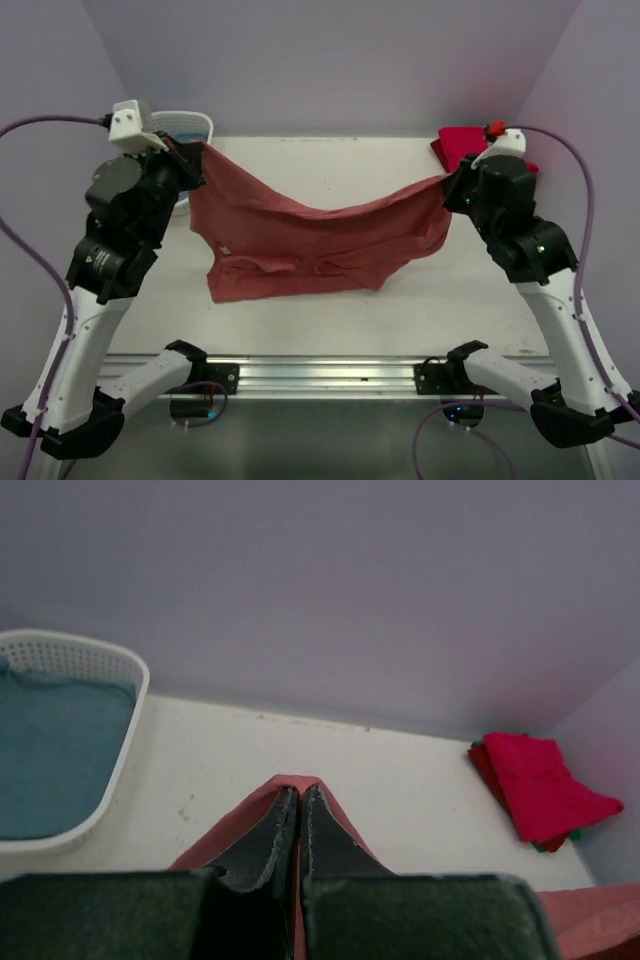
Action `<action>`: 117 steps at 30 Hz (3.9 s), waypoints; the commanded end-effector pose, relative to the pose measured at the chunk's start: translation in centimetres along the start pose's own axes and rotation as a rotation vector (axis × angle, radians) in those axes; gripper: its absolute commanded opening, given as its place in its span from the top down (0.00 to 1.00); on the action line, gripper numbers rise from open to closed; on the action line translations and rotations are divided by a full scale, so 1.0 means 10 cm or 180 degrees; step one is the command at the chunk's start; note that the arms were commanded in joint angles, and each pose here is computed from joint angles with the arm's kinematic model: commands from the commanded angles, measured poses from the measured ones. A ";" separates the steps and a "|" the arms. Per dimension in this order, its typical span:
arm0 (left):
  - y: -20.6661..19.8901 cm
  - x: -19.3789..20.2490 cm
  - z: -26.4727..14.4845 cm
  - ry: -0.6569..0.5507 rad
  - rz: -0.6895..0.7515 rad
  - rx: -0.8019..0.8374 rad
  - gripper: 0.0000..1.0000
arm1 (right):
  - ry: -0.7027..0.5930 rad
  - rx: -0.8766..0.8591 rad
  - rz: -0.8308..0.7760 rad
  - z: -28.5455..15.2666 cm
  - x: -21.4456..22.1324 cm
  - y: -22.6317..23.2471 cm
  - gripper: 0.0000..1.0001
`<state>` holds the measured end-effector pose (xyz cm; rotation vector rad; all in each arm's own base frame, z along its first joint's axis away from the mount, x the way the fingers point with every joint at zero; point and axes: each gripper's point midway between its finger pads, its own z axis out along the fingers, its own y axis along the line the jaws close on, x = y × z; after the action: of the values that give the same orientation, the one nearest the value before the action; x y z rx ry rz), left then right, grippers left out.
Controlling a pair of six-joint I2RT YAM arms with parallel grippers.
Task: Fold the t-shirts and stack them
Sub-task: Flatten the tshirt out
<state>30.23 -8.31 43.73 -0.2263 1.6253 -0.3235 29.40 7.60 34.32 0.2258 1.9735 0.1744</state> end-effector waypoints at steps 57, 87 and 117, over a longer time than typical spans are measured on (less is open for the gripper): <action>-0.53 -1.76 -2.27 -0.2034 0.0552 0.1389 1.00 | -0.2146 -0.0546 -0.0135 -2.28 -1.59 -0.27 1.00; 1.60 2.31 2.70 0.1376 0.0885 -0.0954 1.00 | 0.0848 0.1033 -0.0061 2.85 0.82 -0.76 1.00; 0.00 2.24 2.17 0.1035 0.0057 0.0403 0.74 | 0.0503 0.0727 0.0194 2.52 0.70 -0.70 0.43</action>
<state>51.84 -16.06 26.34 -0.0586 1.8271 -0.3453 50.29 2.04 16.02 0.4633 2.1487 -0.0710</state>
